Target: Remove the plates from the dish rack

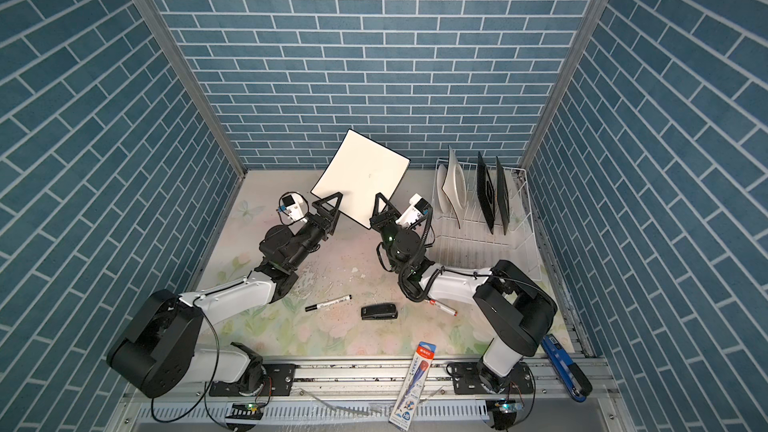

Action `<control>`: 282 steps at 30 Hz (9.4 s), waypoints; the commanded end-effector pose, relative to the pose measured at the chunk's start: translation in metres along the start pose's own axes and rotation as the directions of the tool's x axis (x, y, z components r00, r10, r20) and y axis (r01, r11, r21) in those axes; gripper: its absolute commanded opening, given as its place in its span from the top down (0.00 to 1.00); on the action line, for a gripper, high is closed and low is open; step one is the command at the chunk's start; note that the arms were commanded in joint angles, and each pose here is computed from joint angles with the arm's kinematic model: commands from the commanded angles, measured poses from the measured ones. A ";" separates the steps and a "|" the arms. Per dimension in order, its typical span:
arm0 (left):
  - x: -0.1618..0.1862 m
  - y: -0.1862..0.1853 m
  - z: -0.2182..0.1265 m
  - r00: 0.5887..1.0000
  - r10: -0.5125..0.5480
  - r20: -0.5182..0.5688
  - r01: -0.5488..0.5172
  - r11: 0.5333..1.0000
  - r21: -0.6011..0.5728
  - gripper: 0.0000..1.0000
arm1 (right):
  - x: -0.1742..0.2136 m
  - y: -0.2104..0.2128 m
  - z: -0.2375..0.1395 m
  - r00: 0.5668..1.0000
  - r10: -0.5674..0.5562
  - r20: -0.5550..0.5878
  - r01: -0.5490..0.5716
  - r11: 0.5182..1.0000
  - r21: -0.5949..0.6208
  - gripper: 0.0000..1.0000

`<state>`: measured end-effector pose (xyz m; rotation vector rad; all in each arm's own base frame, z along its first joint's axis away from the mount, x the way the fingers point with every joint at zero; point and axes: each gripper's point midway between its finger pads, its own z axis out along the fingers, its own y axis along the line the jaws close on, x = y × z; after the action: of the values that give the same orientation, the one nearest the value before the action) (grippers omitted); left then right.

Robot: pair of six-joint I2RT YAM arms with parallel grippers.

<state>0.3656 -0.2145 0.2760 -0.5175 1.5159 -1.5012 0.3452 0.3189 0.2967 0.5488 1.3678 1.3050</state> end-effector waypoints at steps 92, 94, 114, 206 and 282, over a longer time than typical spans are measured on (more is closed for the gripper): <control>-0.128 -0.005 -0.022 0.919 0.006 0.395 0.002 1.000 -0.019 1.00 | -0.072 0.063 0.020 0.990 0.139 0.024 -0.139 0.990 0.034 0.01; -0.139 0.005 -0.028 0.904 0.002 0.427 0.014 0.999 -0.034 1.00 | -0.066 0.061 0.028 0.992 0.127 -0.010 -0.126 0.991 0.047 0.01; -0.218 0.080 -0.071 0.793 -0.019 0.609 0.062 0.997 -0.049 1.00 | 0.036 -0.008 0.065 0.853 -0.014 -0.521 0.161 0.958 0.237 0.01; -0.288 0.211 -0.071 0.753 -0.033 0.658 0.246 0.941 -0.234 1.00 | 0.118 -0.064 0.036 0.624 0.101 -0.775 0.162 0.953 0.255 0.03; -0.250 0.273 -0.121 0.769 -0.010 0.639 0.434 0.743 -0.510 0.22 | 0.102 -0.054 0.015 0.646 0.068 -0.760 0.187 0.952 0.244 0.05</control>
<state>0.4708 0.0975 0.0572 -1.5553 1.4527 -0.7861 0.3530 0.4062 0.2036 0.1146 2.3328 1.3420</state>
